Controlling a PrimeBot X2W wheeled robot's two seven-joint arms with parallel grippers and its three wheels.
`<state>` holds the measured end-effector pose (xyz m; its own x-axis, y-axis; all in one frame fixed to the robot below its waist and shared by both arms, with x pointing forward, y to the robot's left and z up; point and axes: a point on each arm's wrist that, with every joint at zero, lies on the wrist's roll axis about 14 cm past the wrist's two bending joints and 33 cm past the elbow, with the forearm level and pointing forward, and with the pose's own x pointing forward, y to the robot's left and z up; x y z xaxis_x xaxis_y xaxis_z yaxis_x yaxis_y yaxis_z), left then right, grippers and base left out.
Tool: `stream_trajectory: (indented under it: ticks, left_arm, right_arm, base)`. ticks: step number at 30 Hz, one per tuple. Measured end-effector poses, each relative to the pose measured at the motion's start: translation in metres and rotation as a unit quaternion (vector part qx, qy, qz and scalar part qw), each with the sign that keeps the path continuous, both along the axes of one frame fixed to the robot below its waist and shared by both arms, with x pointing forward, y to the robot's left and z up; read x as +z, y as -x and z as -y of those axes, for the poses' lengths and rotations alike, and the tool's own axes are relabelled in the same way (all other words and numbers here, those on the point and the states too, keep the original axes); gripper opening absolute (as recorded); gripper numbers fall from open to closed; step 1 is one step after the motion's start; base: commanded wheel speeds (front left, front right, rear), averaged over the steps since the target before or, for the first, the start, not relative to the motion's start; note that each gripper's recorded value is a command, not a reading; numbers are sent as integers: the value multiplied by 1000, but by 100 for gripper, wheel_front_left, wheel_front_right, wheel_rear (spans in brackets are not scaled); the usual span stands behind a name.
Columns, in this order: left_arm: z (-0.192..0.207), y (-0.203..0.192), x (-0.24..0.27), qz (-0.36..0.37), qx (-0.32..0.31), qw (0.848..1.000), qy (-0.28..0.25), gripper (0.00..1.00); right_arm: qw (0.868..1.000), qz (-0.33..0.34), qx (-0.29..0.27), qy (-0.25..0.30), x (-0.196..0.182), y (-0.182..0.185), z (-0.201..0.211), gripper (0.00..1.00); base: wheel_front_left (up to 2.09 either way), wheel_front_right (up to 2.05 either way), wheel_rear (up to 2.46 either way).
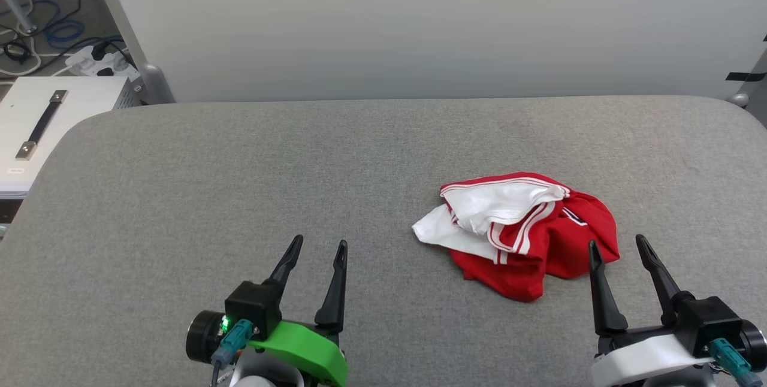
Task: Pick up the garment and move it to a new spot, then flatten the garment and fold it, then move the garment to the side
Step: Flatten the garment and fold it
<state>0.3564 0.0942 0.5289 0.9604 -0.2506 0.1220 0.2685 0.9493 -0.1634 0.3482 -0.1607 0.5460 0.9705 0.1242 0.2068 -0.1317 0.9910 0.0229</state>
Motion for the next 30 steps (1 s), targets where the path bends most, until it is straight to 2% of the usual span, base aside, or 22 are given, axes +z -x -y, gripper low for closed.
stream_trajectory:
  ticks: [14,20,26,28,29,30]
  left_arm:
    - [8,-3,-18,-22,-15,1000,-9,100]
    - [24,-15,-37,-74,-43,996,-18,100]
    - [53,-41,-55,-166,-98,980,-52,100]
    - [62,-52,-60,-199,-113,971,-68,100]
    - [75,-66,-66,-232,-134,959,-92,100]
    - [79,-72,-68,-241,-140,955,-100,100]
  right_arm:
    - [1000,-5,-3,0,-3,3,1,100]
    - [1000,-21,-11,1,-13,0,6,100]
    - [999,-39,-22,4,-24,-6,13,100]
    - [999,-45,-26,6,-28,-8,16,100]
    - [998,-53,-31,8,-33,-12,19,100]
    - [998,-57,-33,9,-35,-13,20,100]
  base:
    - [0,0,0]
    - [0,0,0]
    - [0,0,0]
    - [0,0,0]
    - [0,0,0]
    - [0,0,0]
